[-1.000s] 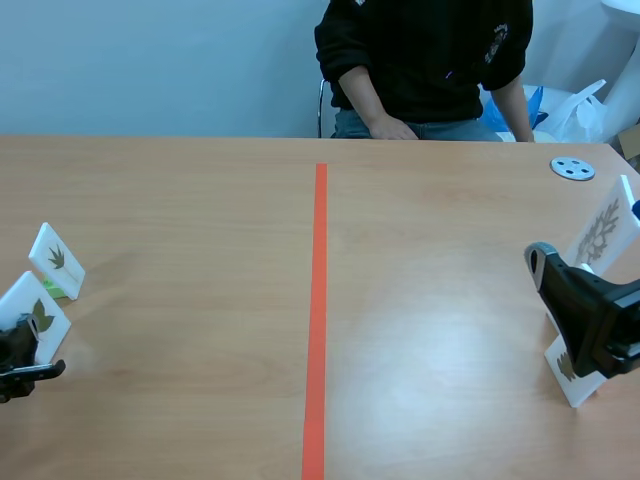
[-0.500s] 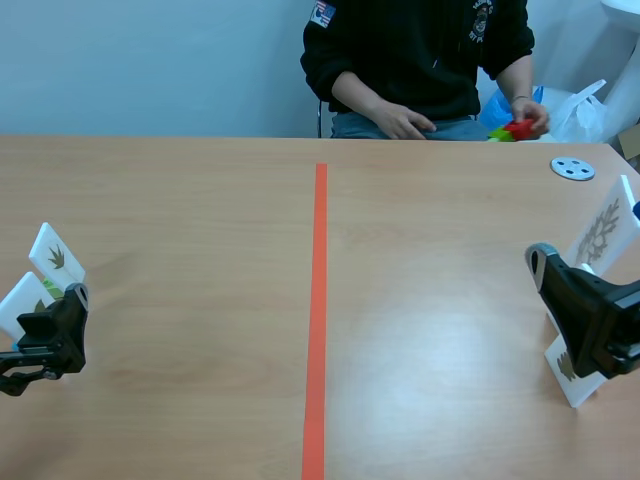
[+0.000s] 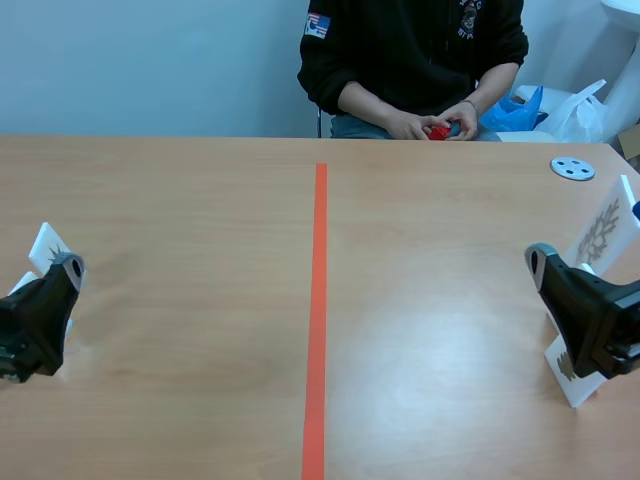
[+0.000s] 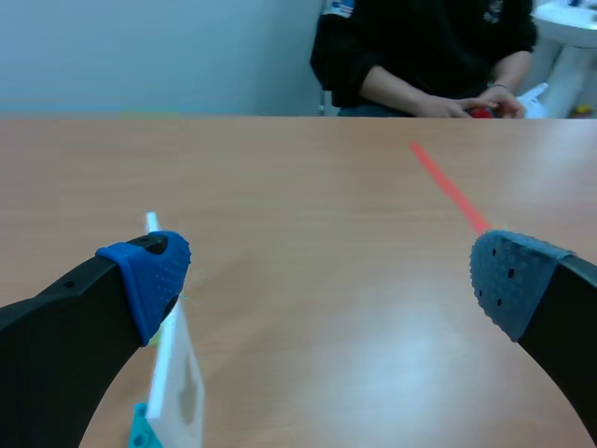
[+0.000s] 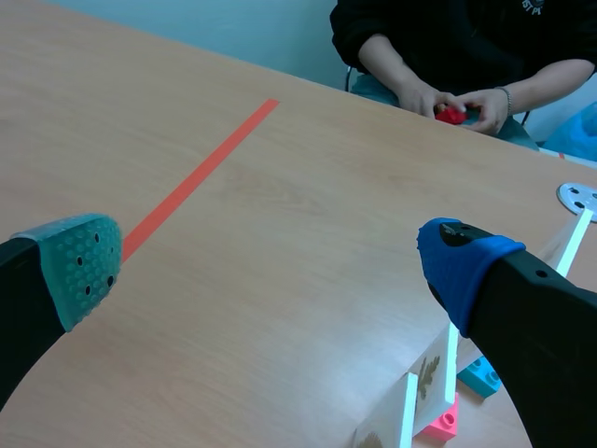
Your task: Sort the leaf by its shape. The table is split by an orange tape line. A compound leaf with several leaflets goes to the left side, a simple leaf with one blade goes to the right side. Return to the home posture when a red brick is placed on the table.
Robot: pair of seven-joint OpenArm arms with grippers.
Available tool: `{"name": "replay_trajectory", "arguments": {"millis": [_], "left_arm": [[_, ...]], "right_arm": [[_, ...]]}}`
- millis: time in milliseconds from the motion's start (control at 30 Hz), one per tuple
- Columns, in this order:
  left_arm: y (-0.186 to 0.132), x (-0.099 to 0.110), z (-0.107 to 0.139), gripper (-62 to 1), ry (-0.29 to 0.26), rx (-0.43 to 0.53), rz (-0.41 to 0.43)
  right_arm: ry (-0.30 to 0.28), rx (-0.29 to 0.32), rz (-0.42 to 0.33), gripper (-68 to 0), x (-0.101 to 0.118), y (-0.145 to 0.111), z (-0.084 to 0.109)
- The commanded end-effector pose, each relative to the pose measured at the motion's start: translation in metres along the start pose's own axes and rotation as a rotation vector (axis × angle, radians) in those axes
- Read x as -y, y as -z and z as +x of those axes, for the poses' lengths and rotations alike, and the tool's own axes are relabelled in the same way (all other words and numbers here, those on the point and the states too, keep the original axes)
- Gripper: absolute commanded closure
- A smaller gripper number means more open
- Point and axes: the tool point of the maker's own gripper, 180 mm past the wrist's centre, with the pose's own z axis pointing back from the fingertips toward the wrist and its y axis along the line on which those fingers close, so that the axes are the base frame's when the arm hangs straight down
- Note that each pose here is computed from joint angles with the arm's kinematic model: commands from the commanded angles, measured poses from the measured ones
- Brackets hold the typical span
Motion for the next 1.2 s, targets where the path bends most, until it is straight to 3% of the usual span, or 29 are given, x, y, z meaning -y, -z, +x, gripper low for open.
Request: {"name": "replay_trajectory", "arguments": {"millis": [0,200,367,633,700,833,1033,1167], "left_arm": [[-0.001,0.012,0.011,-62.3,-0.006,0.019,-0.036],[-0.009,0.074,0.032,-62.3,0.012,-0.011,-0.242],[-0.012,0.110,0.042,-62.3,0.041,-0.052,-0.374],[-0.019,0.147,0.034,-62.3,-0.031,-0.088,-0.465],[-0.019,0.153,0.032,-62.3,-0.038,-0.089,-0.471],[-0.011,0.152,0.025,-62.3,0.004,-0.096,-0.450],[0.001,0.131,0.013,-62.3,0.046,-0.109,-0.349],[0.001,0.128,0.009,-62.3,0.049,-0.116,-0.336]], "right_arm": [[-0.007,0.028,-0.001,-67.9,0.003,0.003,0.008],[-0.007,0.028,-0.001,-67.9,0.003,0.003,0.008],[-0.007,0.028,-0.001,-67.9,0.003,0.003,0.008],[-0.009,0.028,0.001,-67.9,0.003,0.003,0.008],[-0.009,0.028,0.001,-67.9,0.003,0.003,0.008],[-0.009,0.028,0.001,-67.9,0.003,0.003,0.008],[-0.008,0.028,0.005,-67.9,0.002,0.003,0.008],[-0.008,0.028,0.005,-67.9,0.002,0.003,0.008]]}}
